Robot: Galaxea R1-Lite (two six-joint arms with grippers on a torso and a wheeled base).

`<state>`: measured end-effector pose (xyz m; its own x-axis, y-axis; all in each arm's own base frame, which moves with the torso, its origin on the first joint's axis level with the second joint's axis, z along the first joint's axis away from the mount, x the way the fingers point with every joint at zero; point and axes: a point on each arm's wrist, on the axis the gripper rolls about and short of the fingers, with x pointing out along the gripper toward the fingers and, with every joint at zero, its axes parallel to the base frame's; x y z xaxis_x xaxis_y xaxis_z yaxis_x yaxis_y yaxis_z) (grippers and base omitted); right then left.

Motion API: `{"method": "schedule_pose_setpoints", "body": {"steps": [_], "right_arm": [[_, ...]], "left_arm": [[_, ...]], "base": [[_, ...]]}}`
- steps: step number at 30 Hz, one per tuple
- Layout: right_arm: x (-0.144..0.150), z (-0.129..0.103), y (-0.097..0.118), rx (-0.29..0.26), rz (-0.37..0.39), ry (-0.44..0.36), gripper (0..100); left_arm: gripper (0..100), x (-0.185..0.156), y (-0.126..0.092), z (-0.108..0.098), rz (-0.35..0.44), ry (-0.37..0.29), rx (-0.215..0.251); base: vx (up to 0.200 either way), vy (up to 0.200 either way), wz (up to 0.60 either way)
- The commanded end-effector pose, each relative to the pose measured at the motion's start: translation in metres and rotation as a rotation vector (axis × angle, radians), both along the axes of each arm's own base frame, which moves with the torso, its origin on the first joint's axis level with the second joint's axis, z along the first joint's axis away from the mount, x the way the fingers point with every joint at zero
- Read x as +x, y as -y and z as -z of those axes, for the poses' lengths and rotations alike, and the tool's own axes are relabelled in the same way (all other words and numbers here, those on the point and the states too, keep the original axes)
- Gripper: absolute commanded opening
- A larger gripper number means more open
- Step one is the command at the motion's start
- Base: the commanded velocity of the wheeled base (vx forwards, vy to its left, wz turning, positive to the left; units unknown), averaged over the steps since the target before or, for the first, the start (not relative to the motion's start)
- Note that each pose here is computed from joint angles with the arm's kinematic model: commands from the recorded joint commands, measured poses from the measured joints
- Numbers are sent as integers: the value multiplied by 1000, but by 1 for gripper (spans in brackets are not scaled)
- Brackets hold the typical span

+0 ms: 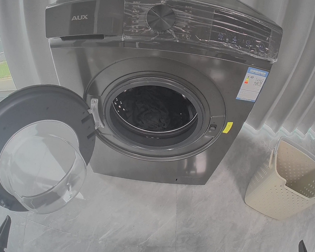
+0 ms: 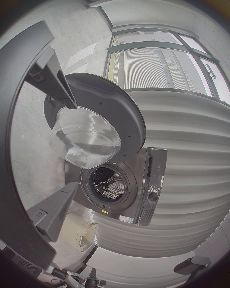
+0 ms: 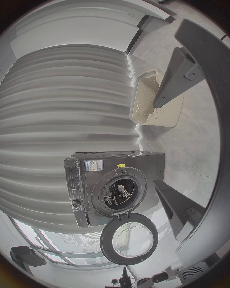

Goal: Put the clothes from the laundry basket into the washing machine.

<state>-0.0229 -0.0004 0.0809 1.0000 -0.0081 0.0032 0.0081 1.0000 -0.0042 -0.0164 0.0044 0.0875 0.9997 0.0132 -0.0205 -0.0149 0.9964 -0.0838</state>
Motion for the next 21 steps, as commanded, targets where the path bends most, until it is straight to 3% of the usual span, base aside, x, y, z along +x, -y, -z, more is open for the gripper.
{"method": "schedule_pose_setpoints", "body": {"steps": [1,3,9,21], "right_arm": [[2,5,0,0,0,-23,100],[2,5,0,0,0,-23,100],[2,5,0,0,0,-23,100],[2,5,0,0,0,-23,100]], "left_arm": [[100,1,0,5,2,-22,1],[100,1,0,5,2,-22,-3],[100,1,0,5,2,-22,-3],[100,1,0,5,2,-24,-11]], "base": [[0,0,0],[0,0,0],[-200,0,0],[0,0,0]]}}
